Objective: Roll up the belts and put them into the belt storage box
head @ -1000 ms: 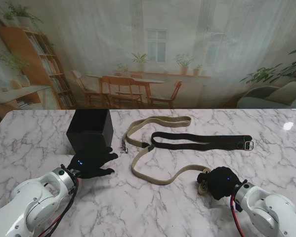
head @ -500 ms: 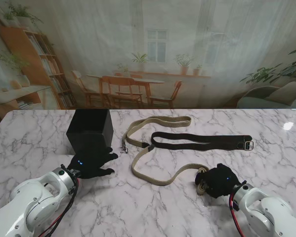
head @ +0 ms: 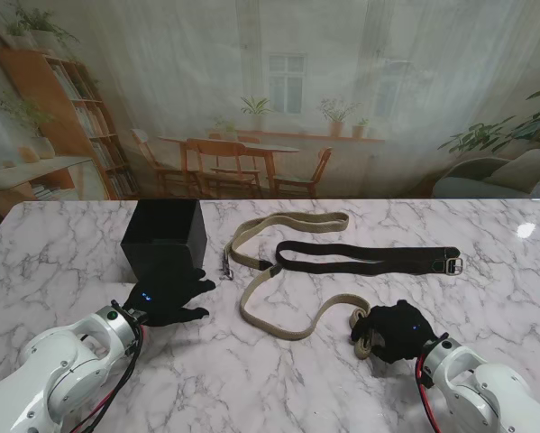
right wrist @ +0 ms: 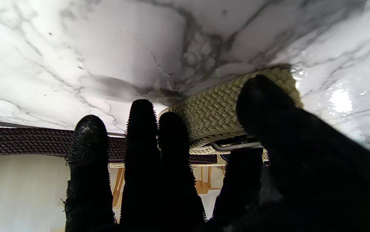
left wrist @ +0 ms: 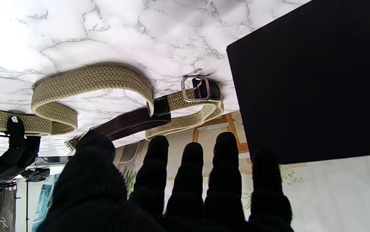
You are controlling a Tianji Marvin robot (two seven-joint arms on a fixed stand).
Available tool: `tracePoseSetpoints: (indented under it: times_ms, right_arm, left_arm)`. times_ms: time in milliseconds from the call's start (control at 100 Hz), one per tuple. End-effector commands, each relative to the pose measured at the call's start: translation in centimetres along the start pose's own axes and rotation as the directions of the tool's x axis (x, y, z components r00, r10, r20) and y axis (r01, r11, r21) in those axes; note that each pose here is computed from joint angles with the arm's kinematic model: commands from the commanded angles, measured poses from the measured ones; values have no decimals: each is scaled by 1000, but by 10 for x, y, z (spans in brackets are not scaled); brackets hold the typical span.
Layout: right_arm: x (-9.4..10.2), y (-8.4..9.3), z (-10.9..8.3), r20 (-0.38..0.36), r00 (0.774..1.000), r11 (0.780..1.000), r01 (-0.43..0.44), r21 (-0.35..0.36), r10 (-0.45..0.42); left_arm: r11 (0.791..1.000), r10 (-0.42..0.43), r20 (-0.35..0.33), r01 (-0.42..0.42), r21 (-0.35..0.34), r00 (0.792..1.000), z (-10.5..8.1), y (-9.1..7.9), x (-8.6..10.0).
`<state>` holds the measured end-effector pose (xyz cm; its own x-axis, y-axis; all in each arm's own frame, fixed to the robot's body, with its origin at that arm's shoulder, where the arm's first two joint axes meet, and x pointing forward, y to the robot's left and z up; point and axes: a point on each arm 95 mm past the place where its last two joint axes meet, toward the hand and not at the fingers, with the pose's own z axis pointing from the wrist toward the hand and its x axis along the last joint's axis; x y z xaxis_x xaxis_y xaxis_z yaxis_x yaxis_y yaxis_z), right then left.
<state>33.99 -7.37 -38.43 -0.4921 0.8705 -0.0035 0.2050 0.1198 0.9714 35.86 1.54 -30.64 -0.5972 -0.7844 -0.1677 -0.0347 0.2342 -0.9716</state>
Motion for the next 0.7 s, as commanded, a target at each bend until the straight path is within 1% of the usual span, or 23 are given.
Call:
tracePoseSetpoints:
  times_ms: [0,520,690]
  right_arm:
    - [4,-9,-2,7,1000,1000,-10,18,10]
    - [8,-9,-4,26,999,1000,-26,3,26]
    - [11,-4,-6,22,1000,999,-14,31,13]
  left_arm:
    - [1000,-4,-1,4,-20,1000,0,4,1]
    - [1000,-6,-5,5,-23,1000,2,4,1]
    - [1000,-5,-2,4,-21,1000,1,4,1]
